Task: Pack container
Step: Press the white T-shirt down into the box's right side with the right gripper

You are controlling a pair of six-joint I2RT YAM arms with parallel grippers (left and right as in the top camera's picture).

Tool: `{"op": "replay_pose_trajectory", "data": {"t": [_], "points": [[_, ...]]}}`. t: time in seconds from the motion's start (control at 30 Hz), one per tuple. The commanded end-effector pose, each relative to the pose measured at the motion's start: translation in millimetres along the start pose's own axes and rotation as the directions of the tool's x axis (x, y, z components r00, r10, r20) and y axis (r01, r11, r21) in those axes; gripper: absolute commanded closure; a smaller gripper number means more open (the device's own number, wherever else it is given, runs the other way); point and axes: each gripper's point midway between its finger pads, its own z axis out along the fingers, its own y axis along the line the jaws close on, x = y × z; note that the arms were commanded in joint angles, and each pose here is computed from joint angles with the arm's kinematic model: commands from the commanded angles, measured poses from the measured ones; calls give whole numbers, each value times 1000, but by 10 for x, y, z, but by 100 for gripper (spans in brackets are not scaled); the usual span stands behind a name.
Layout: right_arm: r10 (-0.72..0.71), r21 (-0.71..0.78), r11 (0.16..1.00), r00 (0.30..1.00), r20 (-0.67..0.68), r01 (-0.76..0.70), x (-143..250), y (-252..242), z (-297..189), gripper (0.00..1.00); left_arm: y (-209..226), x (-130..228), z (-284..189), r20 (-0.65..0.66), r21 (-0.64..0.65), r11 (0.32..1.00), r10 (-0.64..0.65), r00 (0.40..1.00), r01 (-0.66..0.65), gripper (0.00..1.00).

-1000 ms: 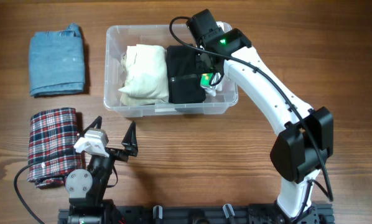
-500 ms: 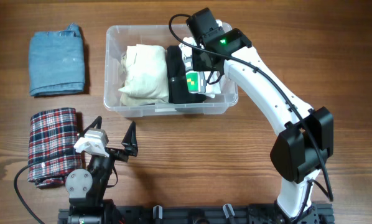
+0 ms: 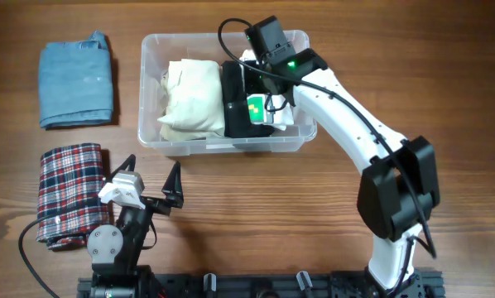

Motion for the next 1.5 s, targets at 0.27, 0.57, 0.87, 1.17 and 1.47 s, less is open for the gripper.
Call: {"op": "replay_pose_trajectory", "data": {"t": [0.27,0.57,0.87,1.17,1.47], "points": [[45,12,999,981,-190,-43,621,-53,803,96,-6,18,-1,-1,8,1000,20,1000,-20,0],[51,-65,997,999,-9,-51,6,140,244,96,-5,17,-1,-1,8,1000,20,1000,-20,0],[-6,-21,1000,994,-107,4,225,16,-149,96,-6,19,-1,-1,8,1000,20,1000,-20,0],[-29,35,999,969,-245,38,715,-189,59,96,-6,18,-1,-1,8,1000,20,1000,-20,0],[-32,-60,998,978,-208,19,747,-48,229,96,-6,18,-1,-1,8,1000,20,1000,-20,0]]}}
